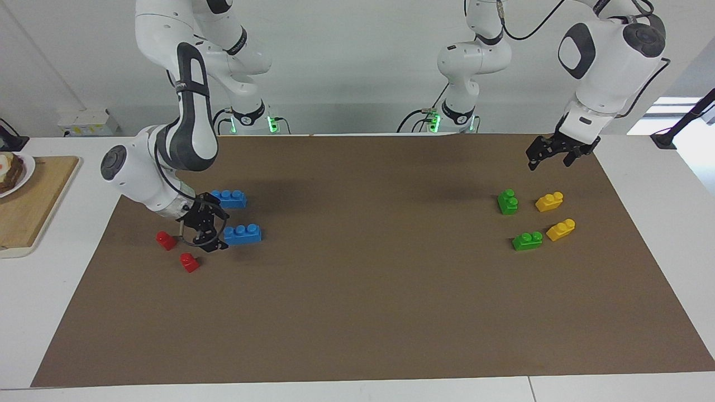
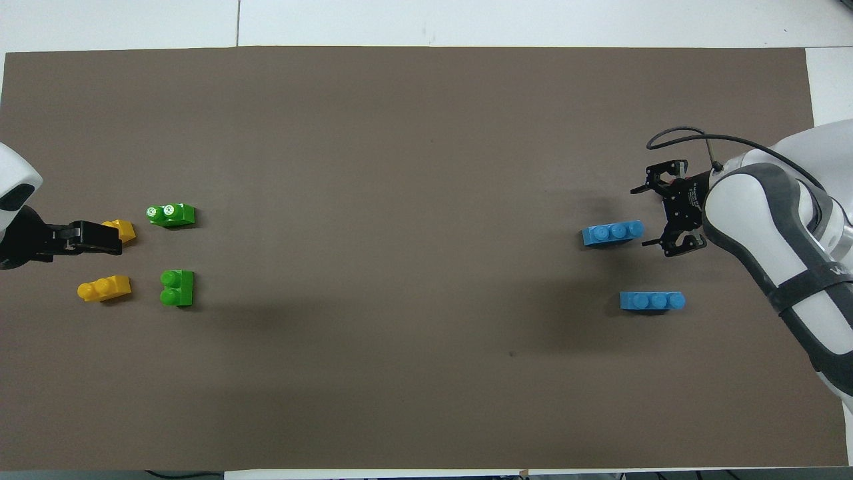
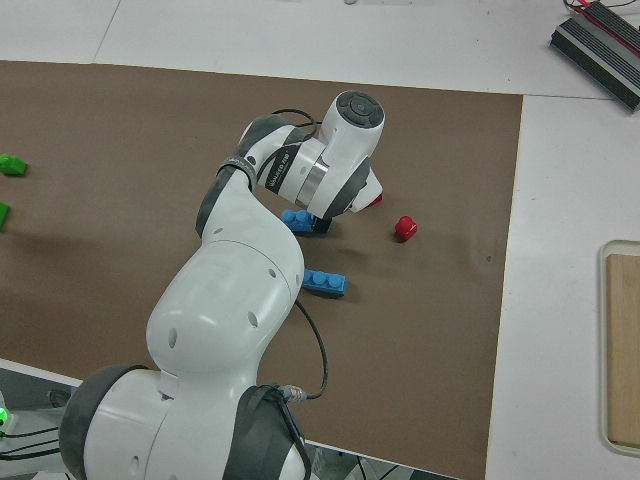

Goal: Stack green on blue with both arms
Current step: 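Lower the right gripper onto the nearer blue brick and close it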

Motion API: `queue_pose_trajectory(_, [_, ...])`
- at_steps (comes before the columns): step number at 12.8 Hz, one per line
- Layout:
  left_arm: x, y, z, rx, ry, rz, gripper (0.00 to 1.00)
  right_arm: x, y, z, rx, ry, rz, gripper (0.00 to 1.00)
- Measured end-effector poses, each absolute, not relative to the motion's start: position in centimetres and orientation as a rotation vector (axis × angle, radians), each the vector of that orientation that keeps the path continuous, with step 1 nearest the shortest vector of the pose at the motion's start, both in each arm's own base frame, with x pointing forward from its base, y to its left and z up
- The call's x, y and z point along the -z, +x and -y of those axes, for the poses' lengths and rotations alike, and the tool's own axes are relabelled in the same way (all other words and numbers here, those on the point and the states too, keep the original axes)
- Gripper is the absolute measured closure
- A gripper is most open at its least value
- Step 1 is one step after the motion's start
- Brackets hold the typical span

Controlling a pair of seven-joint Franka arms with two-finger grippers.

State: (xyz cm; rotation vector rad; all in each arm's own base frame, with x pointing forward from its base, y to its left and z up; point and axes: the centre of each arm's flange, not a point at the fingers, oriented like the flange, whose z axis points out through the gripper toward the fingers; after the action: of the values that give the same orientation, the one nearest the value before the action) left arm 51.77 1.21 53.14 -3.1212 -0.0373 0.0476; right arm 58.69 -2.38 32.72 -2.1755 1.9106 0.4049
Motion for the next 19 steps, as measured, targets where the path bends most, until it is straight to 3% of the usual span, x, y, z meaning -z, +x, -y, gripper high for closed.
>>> queue_pose_trajectory(11, [-51.9, 51.5, -1.3, -0.079, -3.121, 0.039, 0.00, -28.8, 57.8, 2.2, -0.425, -2.195, -1.861, 0.00])
queue_pose_trajectory(17, [-50.6, 50.8, -1.7, -0.123, -3.120, 0.052, 0.00, -28.0, 57.7, 2.3, -0.434, -2.140, -1.878, 0.25])
queue_pose_trajectory(19, [-50.6, 50.6, -1.9, -0.133, -3.119, 0.059, 0.00, -28.0, 57.7, 2.3, -0.434, -2.136, -1.879, 0.55])
